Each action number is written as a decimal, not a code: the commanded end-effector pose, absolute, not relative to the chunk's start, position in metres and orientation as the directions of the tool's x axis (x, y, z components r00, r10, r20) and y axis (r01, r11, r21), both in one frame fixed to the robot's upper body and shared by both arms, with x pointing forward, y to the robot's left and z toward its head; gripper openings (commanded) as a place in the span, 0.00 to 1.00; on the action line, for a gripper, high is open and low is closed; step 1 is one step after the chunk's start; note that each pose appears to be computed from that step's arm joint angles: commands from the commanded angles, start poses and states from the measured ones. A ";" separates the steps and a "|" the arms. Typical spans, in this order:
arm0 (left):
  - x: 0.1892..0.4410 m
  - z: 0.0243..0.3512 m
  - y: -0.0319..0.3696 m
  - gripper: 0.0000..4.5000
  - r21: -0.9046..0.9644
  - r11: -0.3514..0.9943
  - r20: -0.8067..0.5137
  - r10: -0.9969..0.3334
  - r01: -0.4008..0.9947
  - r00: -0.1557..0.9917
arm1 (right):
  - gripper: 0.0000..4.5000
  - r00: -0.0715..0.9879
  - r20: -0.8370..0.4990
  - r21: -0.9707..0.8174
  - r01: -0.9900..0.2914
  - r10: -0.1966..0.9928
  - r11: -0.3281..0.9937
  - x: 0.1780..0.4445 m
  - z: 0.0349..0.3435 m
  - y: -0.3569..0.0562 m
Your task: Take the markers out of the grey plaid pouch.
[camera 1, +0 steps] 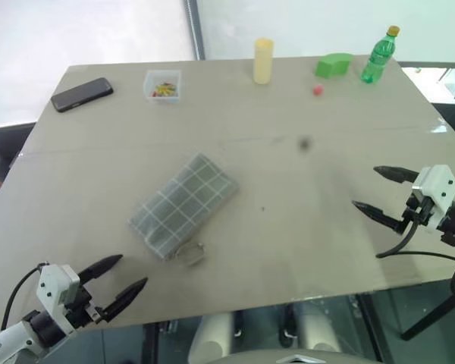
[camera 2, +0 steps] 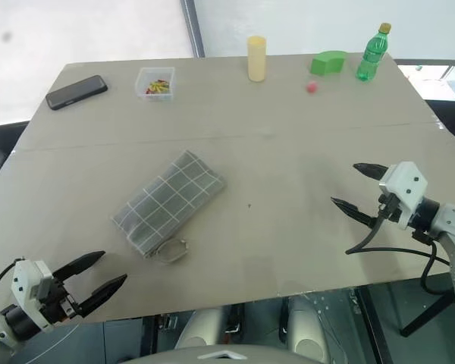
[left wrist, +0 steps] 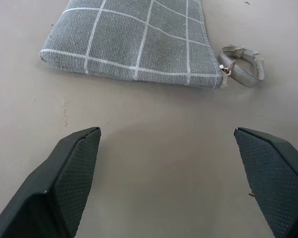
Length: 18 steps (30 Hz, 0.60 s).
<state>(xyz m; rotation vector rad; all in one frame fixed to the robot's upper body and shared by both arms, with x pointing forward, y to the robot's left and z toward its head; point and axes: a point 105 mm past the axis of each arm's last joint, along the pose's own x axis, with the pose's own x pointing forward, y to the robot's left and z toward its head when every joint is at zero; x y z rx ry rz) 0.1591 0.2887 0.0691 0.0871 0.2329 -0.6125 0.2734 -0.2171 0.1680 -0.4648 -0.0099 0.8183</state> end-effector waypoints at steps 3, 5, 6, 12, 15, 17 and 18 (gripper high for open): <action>0.153 0.071 0.291 0.99 0.012 0.821 -0.227 -0.554 0.571 0.801 | 1.00 0.655 -0.130 -0.423 -0.716 0.744 0.556 0.272 0.189 -0.209; 0.154 0.072 0.291 0.99 0.010 0.826 -0.220 -0.548 0.564 0.807 | 1.00 0.645 -0.117 -0.415 -0.723 0.755 0.553 0.272 0.192 -0.204; 0.155 0.072 0.291 0.99 0.010 0.826 -0.219 -0.548 0.563 0.807 | 1.00 0.640 -0.113 -0.413 -0.726 0.760 0.549 0.272 0.193 -0.202; 0.168 0.085 0.284 0.99 0.041 0.828 -0.192 -0.542 0.559 0.818 | 1.00 0.608 -0.099 -0.426 -0.741 0.788 0.519 0.268 0.195 -0.187; 0.175 0.094 0.283 0.99 0.057 0.839 -0.176 -0.525 0.541 0.832 | 1.00 0.604 -0.101 -0.442 -0.739 0.791 0.508 0.266 0.195 -0.180; 0.179 0.097 0.284 0.99 0.065 0.847 -0.167 -0.513 0.528 0.842 | 1.00 0.615 -0.105 -0.459 -0.727 0.781 0.511 0.267 0.195 -0.178; 0.181 0.098 0.284 0.99 0.066 0.850 -0.163 -0.507 0.522 0.846 | 1.00 0.616 -0.102 -0.456 -0.727 0.781 0.514 0.267 0.194 -0.177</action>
